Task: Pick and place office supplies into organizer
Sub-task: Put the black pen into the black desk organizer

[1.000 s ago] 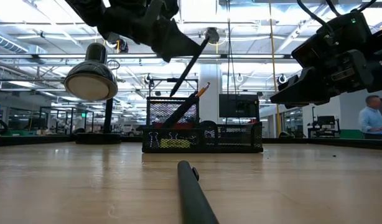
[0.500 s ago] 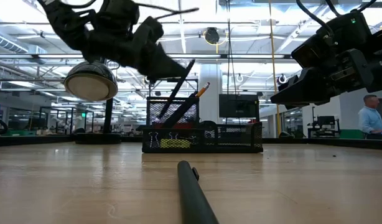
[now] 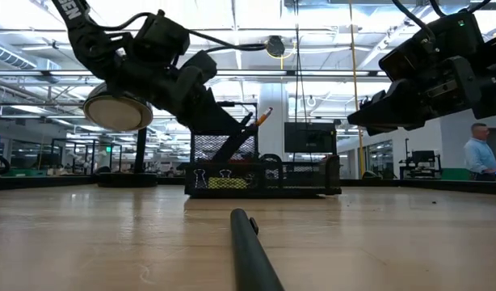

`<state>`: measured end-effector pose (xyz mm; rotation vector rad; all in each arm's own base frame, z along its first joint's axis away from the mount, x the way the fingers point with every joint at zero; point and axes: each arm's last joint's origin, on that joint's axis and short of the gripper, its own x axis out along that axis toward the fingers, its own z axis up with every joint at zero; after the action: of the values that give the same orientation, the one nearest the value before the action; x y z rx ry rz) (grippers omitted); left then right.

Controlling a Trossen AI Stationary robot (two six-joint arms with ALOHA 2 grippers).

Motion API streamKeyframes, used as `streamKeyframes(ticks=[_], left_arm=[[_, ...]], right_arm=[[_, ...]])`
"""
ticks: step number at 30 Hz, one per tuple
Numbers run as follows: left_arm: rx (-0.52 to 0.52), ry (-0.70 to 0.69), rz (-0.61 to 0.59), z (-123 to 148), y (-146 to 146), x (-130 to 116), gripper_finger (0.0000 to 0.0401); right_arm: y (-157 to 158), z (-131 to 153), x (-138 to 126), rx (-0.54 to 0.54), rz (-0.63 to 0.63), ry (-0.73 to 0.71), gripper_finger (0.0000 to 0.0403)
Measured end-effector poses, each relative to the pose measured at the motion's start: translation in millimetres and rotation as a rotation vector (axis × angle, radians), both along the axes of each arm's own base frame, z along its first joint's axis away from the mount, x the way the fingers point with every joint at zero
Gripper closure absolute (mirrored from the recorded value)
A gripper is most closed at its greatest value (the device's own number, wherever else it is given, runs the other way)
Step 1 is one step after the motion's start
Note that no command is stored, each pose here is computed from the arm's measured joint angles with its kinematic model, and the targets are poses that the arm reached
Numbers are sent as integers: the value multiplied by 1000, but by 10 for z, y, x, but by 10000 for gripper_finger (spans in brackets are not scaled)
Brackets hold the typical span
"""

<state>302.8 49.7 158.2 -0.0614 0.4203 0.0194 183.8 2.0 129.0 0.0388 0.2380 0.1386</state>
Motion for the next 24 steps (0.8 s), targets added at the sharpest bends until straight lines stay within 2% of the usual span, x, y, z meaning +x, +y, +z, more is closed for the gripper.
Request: streamKeyframes(ticks=[15, 24], left_arm=[[-19, -14, 4, -52, 5, 38, 349], [-65, -25, 18, -25, -6, 32, 263]], right_arm=[[0, 0, 0, -1, -1, 0, 399], [0, -5, -1, -1, -1, 5, 399]])
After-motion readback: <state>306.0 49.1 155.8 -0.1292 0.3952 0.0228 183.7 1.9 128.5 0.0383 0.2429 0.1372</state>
